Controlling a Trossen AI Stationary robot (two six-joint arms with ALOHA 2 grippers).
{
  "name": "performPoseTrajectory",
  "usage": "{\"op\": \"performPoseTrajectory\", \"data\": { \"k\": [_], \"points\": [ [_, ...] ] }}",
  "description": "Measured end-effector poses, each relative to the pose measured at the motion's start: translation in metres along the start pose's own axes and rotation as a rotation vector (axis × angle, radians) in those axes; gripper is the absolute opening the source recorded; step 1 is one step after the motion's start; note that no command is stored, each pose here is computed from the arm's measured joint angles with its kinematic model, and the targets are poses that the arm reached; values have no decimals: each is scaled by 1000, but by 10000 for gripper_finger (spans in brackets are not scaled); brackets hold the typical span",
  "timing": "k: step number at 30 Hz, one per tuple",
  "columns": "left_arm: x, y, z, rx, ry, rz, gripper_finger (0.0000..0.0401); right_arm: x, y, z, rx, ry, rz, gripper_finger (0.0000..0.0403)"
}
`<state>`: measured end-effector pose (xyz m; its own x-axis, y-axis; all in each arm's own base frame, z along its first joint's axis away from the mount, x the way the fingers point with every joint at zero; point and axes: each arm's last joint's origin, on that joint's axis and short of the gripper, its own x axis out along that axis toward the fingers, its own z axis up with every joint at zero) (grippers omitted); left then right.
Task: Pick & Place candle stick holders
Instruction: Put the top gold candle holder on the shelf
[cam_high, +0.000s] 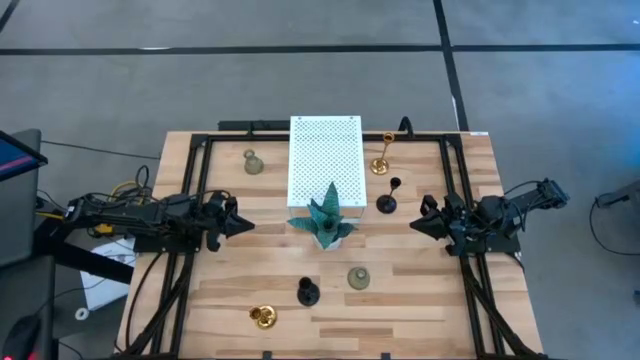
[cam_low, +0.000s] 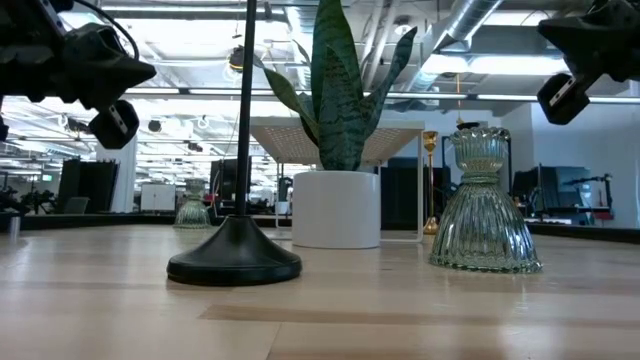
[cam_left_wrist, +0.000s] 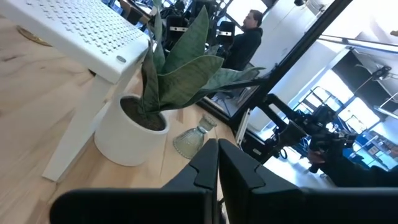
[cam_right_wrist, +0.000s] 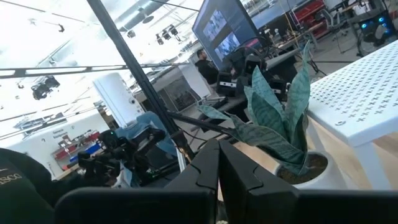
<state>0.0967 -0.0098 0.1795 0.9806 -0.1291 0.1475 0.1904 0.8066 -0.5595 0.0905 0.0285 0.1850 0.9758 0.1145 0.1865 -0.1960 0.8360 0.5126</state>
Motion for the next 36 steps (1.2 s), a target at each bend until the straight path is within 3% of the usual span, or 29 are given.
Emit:
{"op": "performPoseTrajectory", "data": {
  "k": [12,22,31,36],
  "points": [
    [0,0,1,0,-16,5,12,0,0,0,1,-1,-1,0],
    [-1,-5,10,-2,-114,-33,12,0,0,2,0,-29,-10,0],
    [-1,-5,14,-6,-186,15,5,-1,6,19,27,-156,-61,0],
    [1,-15,29,57,-212,41,4,-4,14,40,-46,-199,-127,0]
  ]
}}
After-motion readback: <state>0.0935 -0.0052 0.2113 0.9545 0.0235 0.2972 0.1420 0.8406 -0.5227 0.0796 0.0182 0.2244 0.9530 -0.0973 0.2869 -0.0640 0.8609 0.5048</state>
